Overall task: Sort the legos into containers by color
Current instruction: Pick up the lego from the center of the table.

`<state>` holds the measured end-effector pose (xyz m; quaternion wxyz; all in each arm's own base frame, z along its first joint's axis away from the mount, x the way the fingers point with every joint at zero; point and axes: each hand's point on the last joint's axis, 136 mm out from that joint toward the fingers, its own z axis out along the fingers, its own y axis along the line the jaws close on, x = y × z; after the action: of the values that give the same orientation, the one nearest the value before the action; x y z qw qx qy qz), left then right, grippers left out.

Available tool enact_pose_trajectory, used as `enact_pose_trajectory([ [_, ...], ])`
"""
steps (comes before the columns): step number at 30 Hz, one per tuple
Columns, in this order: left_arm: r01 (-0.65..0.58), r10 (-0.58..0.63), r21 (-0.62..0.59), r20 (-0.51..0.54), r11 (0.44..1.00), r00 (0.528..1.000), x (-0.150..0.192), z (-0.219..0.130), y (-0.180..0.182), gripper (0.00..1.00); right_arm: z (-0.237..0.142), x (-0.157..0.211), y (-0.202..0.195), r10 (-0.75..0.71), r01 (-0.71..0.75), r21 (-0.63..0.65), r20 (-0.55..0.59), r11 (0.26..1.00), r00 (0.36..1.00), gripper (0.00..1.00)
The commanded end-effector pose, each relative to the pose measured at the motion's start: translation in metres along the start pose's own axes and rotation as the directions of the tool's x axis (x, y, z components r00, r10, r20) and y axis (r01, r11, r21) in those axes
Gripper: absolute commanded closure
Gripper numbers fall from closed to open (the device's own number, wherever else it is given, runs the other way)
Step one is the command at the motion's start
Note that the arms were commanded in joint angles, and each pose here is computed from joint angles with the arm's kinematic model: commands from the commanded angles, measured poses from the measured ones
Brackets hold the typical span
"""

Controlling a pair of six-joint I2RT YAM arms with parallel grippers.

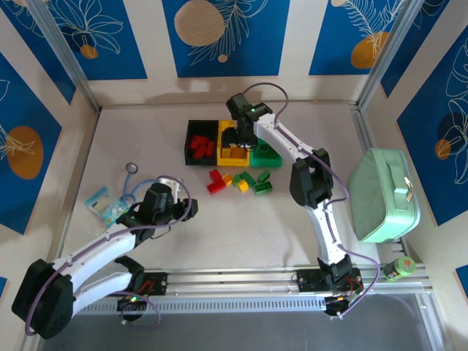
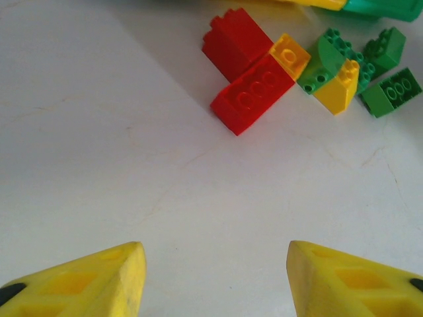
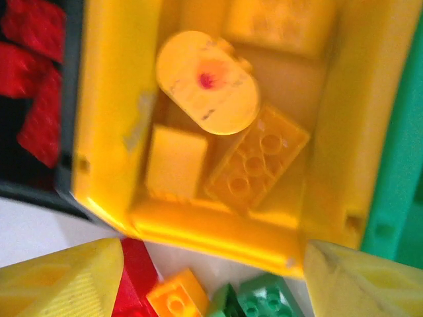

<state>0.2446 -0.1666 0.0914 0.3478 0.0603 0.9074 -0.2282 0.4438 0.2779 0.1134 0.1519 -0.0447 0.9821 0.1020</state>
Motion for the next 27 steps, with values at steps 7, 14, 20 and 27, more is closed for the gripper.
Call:
enact_pose_trajectory([
  [7, -0.068, 0.069, 0.022, -0.022, 0.997, 0.997, -0.014, 0.017, -0.018, 0.35, -0.05, 0.031, -0.017, 0.051, -0.047, -0.049, 0.099, 0.998, 0.994, 0.27],
  [14, -0.094, 0.098, 0.051, -0.085, 0.994, 0.992, -0.02, 0.042, -0.029, 0.31, -0.055, 0.062, -0.036, 0.083, -0.079, -0.043, 0.093, 0.996, 0.992, 0.27],
  [20, -0.114, 0.125, 0.081, -0.142, 0.99, 0.982, -0.027, 0.069, -0.04, 0.3, -0.051, 0.083, -0.054, 0.115, -0.113, -0.035, 0.071, 0.993, 0.991, 0.27],
  [27, -0.177, 0.182, 0.045, -0.196, 0.983, 0.964, -0.039, 0.093, -0.041, 0.29, -0.047, 0.1, -0.072, 0.15, -0.148, -0.038, 0.057, 0.988, 0.987, 0.27],
])
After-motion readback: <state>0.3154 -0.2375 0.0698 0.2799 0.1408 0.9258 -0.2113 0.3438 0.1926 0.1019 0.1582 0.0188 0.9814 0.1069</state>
